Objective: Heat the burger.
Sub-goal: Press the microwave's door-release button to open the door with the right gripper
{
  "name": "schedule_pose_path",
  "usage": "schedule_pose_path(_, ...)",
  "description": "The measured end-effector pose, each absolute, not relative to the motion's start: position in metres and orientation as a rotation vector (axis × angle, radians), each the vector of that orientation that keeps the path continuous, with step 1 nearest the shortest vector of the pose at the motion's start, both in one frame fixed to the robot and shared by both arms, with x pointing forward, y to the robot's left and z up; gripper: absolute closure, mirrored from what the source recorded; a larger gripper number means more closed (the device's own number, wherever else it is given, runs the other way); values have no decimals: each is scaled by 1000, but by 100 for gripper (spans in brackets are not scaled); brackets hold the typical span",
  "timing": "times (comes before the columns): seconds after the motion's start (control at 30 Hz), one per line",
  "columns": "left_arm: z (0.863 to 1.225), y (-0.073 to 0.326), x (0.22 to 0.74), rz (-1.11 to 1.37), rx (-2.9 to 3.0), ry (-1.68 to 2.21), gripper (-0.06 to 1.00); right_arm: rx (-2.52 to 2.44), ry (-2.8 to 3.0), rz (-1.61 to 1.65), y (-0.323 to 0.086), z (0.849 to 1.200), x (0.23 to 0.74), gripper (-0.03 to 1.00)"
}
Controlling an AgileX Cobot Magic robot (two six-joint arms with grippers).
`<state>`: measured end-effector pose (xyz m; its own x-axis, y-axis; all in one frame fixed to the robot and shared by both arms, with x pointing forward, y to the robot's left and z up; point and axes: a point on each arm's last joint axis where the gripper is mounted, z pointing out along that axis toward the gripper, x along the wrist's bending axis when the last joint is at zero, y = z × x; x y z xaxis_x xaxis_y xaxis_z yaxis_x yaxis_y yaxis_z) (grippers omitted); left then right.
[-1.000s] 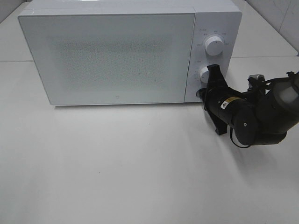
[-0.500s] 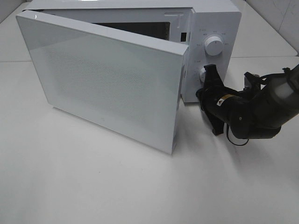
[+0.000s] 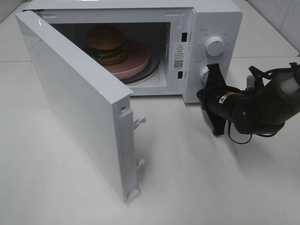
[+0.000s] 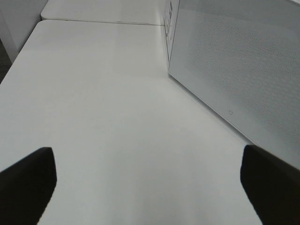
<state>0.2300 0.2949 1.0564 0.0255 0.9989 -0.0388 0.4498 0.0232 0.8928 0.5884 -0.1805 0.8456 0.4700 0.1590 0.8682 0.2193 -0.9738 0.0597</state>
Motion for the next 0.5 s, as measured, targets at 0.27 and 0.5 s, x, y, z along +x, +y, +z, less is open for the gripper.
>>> schedule_pose_path(0.27, 1056, 295, 230, 902, 1533, 1530, -4, -2583, -357, -1640, -182, 847, 582, 94)
schedule_pose_path(0.5, 1056, 295, 230, 902, 1533, 1530, -4, -2566, -367, -1668, -184, 847, 577, 94)
